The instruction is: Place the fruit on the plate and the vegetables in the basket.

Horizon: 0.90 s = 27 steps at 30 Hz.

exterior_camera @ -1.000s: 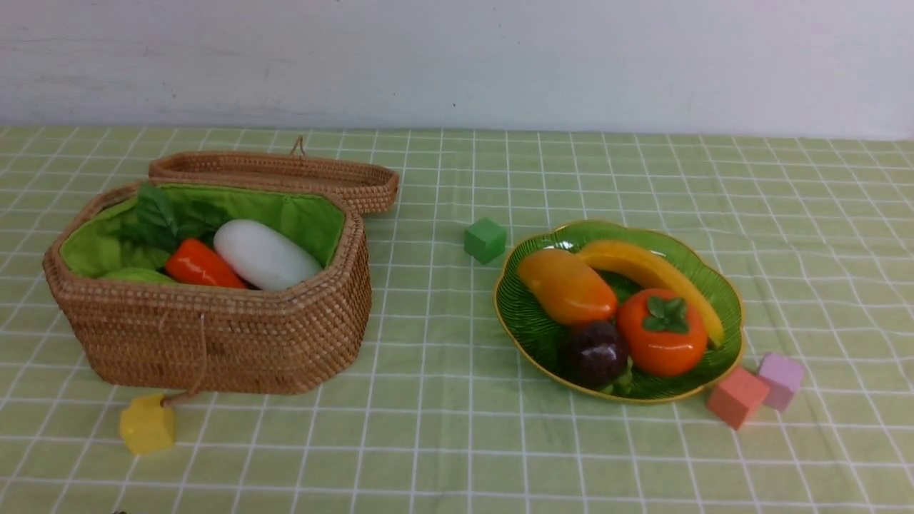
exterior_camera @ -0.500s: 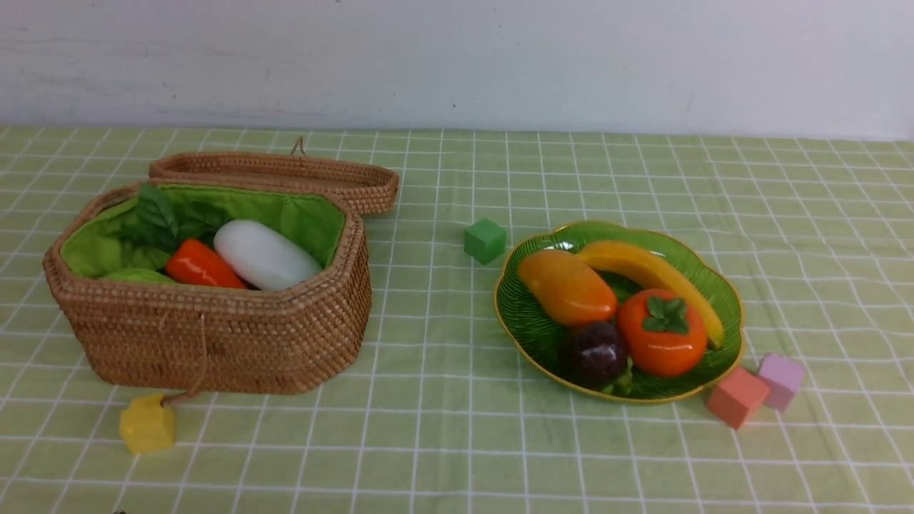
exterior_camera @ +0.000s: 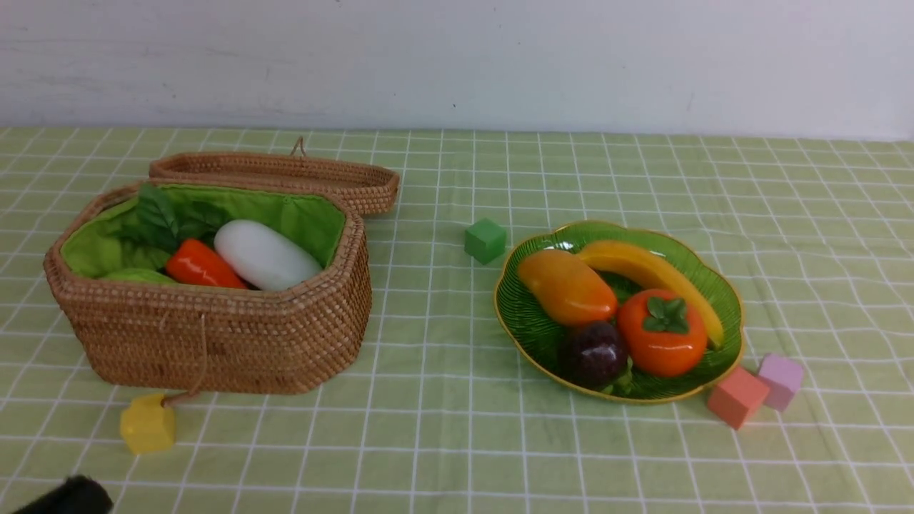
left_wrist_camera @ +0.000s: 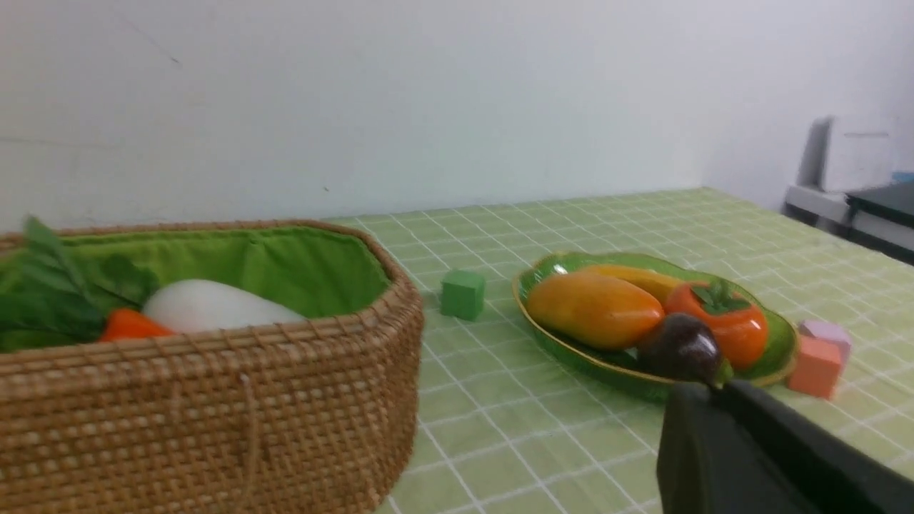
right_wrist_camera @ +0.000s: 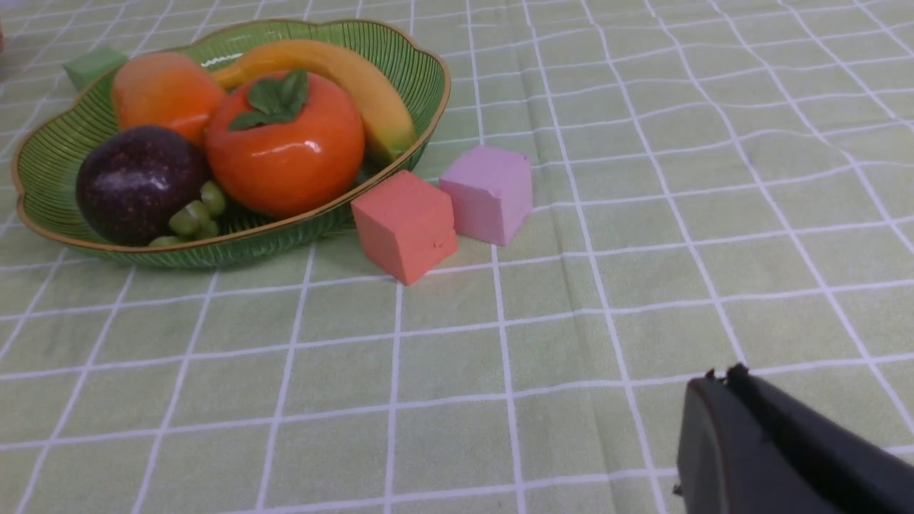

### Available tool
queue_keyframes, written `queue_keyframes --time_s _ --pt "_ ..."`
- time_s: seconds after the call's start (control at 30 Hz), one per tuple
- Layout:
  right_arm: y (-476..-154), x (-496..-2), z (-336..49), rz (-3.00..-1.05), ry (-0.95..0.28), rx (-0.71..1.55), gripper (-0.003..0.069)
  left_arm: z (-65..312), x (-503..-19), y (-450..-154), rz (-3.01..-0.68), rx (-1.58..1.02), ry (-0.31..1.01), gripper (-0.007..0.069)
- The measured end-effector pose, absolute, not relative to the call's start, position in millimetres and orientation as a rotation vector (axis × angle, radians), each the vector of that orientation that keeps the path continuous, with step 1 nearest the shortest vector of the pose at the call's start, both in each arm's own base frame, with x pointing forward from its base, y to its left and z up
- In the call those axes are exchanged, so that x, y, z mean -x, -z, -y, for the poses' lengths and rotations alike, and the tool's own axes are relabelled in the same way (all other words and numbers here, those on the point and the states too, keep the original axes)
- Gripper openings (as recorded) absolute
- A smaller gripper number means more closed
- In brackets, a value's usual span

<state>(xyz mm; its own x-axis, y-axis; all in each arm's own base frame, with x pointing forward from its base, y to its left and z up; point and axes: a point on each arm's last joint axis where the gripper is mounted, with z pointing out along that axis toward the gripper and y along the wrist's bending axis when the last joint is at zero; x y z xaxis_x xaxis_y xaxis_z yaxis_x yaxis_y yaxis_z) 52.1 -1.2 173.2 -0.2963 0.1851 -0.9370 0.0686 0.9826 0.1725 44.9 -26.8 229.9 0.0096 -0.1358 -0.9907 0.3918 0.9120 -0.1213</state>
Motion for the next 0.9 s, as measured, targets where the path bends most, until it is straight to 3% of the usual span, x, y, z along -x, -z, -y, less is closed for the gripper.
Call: queue_keyframes --time_s 0.27,0.33,0.5,0.9 --pt "-173.2 -52.1 1.2 -1.872 -0.116 -0.184 -0.001 12.4 -51.2 -221.5 -1.554 -0.064 0.209 -0.0013" --pt "-173.2 -52.1 1.2 -1.872 -0.116 -0.184 -0.001 8.8 -55.0 -197.1 -1.648 -0.008 0.176 -0.0013" --pt "-173.2 -52.1 1.2 -1.872 -0.115 -0.184 -0.001 8.2 -52.7 -172.0 -1.861 0.076 0.22 -0.0013" --pt "-173.2 -52.1 1.1 -1.872 -0.118 -0.186 0.0 7.6 -52.1 -170.0 -1.876 0.248 0.332 -0.0013"
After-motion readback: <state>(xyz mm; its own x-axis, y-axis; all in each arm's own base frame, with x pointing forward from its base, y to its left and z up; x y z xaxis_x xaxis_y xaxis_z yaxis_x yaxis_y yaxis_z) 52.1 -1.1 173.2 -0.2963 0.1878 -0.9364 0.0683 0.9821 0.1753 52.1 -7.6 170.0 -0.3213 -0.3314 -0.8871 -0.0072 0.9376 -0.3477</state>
